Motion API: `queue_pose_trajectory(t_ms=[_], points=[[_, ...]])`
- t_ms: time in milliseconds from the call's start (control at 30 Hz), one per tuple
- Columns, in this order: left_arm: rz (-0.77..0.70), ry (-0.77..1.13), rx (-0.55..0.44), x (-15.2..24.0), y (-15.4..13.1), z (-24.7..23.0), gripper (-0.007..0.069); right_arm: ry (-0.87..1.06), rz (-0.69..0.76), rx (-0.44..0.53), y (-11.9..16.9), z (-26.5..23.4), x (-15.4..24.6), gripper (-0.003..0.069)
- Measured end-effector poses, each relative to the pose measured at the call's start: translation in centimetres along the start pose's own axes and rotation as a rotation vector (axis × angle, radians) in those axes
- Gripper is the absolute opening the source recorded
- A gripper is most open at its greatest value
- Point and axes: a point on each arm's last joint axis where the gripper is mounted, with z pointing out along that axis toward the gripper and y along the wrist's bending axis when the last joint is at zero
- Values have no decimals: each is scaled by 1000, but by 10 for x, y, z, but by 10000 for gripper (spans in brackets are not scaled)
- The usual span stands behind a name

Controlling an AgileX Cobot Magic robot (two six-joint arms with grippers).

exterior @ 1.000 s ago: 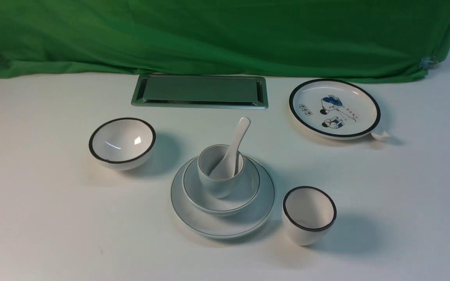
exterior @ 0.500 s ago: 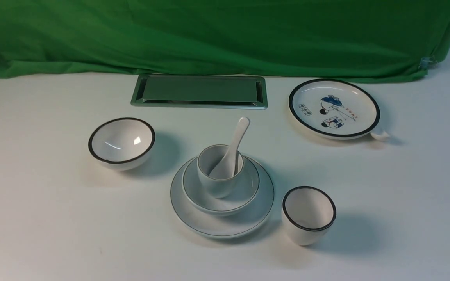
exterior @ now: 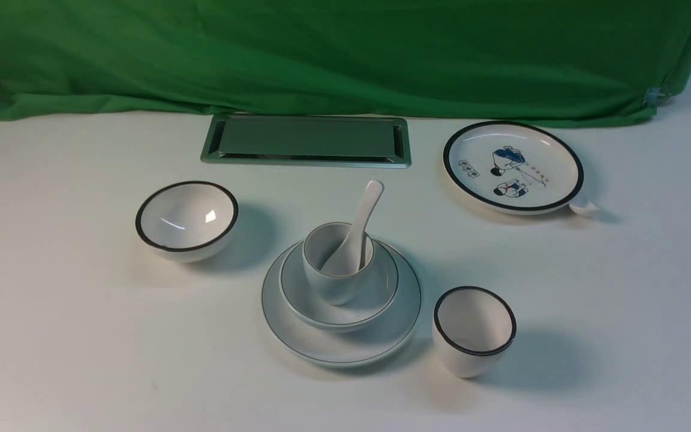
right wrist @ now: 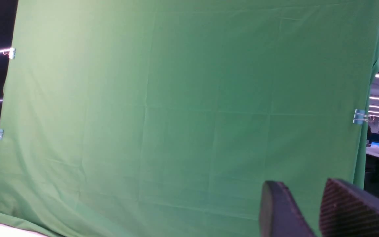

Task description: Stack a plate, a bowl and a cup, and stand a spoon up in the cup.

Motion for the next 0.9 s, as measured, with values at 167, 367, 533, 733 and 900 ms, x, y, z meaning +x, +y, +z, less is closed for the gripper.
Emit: queue_pose_trajectory(t_ms=[167,367,533,733,900], points=[[2,0,0,0,0,0,1,0,0,0,0,0,0,237],[2,-1,0,0,0,0,1,0,0,0,0,0,0,237],[2,-1,0,0,0,0,1,0,0,0,0,0,0,237],[2,0,0,0,0,0,2,14,44,-24,3,3,3,237],[2,-1,0,0,0,0,1,52,80,-83,9,9,6,237]])
